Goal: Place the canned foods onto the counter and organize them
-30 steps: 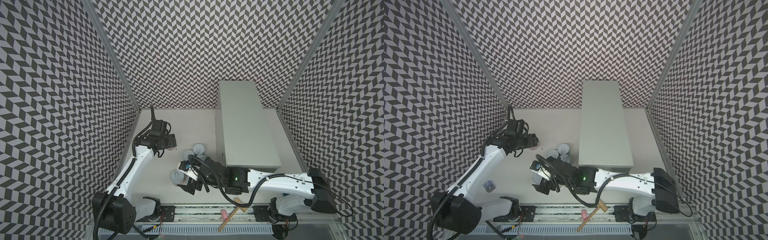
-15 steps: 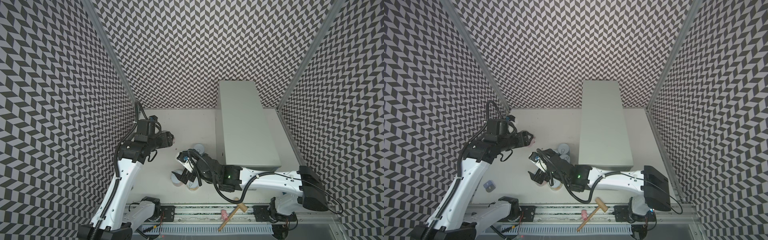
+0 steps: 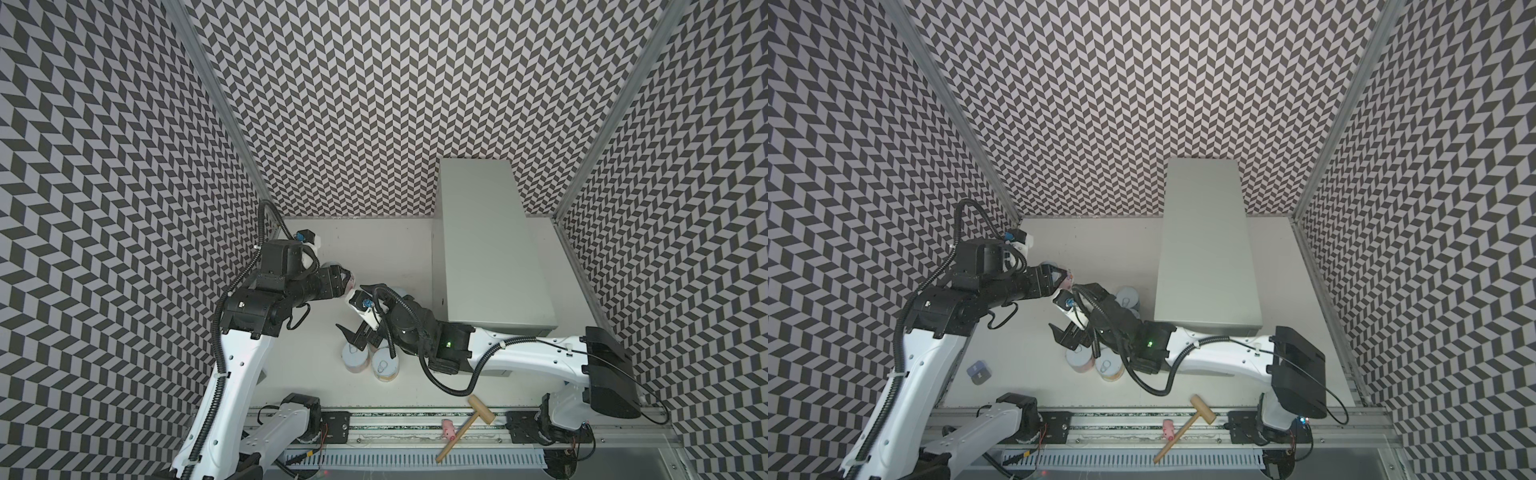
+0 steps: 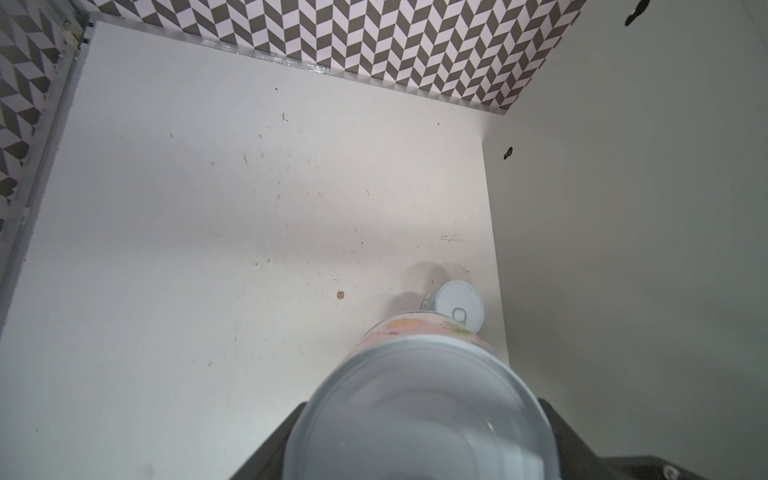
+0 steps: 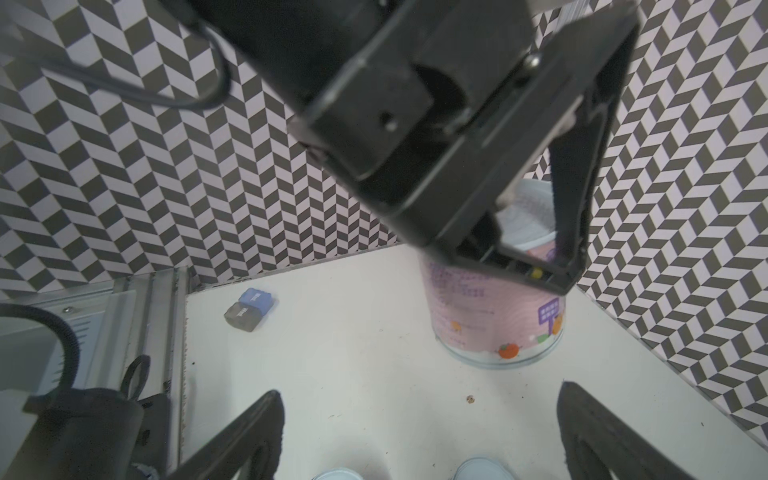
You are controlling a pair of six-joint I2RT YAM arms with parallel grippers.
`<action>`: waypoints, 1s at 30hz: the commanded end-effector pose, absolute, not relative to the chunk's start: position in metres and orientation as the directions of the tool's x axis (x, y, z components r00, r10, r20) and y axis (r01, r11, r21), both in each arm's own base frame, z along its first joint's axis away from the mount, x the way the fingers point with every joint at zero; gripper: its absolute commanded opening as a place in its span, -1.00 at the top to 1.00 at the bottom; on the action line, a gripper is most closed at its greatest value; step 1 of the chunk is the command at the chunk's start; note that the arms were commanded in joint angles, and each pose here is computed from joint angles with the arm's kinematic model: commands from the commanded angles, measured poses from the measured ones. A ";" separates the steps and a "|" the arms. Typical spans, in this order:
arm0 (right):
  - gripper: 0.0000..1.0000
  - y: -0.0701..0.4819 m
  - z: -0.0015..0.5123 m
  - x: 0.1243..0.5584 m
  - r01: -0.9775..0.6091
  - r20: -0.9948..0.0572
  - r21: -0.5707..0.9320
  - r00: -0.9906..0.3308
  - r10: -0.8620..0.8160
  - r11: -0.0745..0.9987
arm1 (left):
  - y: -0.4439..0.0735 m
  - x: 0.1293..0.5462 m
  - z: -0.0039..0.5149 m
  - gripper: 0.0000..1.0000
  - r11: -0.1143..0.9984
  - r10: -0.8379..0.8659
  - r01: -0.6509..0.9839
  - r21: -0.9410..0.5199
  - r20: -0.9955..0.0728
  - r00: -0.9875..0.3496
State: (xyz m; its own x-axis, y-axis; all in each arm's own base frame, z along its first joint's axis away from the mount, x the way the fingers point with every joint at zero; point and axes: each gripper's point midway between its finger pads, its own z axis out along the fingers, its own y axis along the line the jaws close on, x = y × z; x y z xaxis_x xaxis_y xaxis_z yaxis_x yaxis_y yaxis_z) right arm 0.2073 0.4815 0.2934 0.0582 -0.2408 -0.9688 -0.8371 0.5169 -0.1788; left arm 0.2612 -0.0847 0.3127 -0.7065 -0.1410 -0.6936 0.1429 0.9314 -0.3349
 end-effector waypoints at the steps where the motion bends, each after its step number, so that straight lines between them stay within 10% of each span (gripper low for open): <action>1: -0.98 0.485 0.315 0.231 -0.808 -0.978 -0.185 0.097 -0.183 0.559 | -0.097 0.254 0.343 1.00 0.902 -0.126 0.244 -0.357 -0.756 -0.642; 30: -0.57 0.477 0.325 0.256 -0.714 -0.984 -0.170 0.092 -0.150 0.679 | -0.131 0.232 0.366 1.00 0.810 -0.092 0.402 -0.427 -0.770 -0.632</action>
